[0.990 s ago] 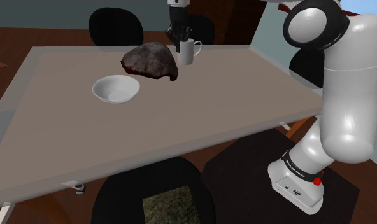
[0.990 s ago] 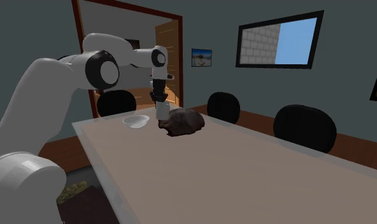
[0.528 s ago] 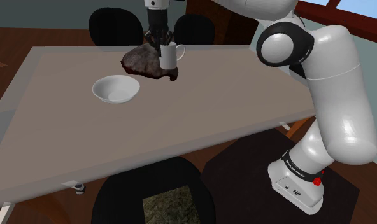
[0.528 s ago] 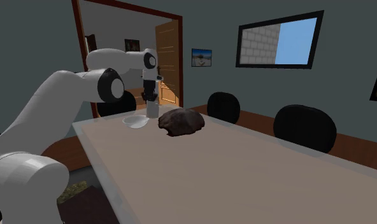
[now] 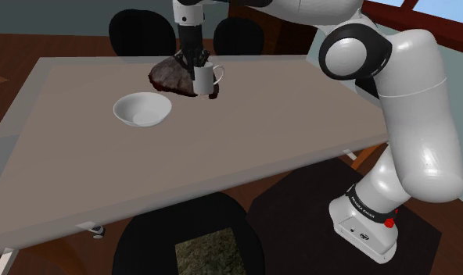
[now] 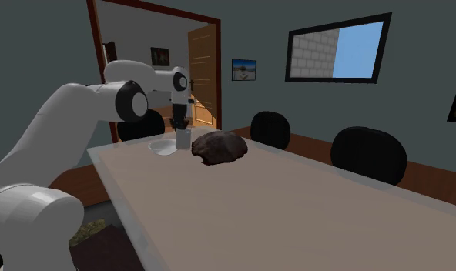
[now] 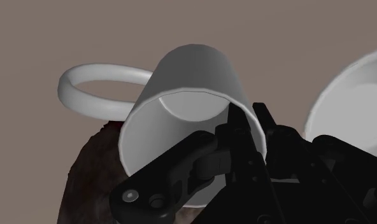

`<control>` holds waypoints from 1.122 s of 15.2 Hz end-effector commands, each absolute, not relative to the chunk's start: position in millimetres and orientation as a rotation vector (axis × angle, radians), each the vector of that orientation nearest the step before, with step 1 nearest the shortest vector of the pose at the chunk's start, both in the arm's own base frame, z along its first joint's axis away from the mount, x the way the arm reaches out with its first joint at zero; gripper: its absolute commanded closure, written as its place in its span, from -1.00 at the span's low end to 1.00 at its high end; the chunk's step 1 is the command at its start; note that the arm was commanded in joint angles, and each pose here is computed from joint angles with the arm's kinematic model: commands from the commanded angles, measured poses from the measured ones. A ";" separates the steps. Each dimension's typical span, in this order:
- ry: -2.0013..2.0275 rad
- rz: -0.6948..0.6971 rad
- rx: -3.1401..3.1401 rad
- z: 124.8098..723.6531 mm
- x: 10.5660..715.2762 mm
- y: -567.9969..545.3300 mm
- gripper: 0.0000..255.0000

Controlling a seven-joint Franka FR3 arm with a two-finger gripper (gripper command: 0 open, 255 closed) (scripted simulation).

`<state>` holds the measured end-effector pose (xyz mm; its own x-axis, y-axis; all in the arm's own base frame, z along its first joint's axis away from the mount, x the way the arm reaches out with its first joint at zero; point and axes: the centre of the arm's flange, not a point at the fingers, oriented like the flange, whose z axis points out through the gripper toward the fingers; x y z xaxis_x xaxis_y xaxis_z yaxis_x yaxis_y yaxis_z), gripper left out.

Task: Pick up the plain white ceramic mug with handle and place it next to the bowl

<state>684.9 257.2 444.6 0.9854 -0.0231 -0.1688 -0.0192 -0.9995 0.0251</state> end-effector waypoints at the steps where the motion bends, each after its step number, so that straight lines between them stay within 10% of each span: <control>1: -0.033 -0.264 3.107 434.4 684.0 257.0 1.00; 17: -0.033 -0.264 3.107 359.1 684.0 257.0 1.00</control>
<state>684.1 256.9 359.9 0.9854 -0.0232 -0.1689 -0.0192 -0.9995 0.0250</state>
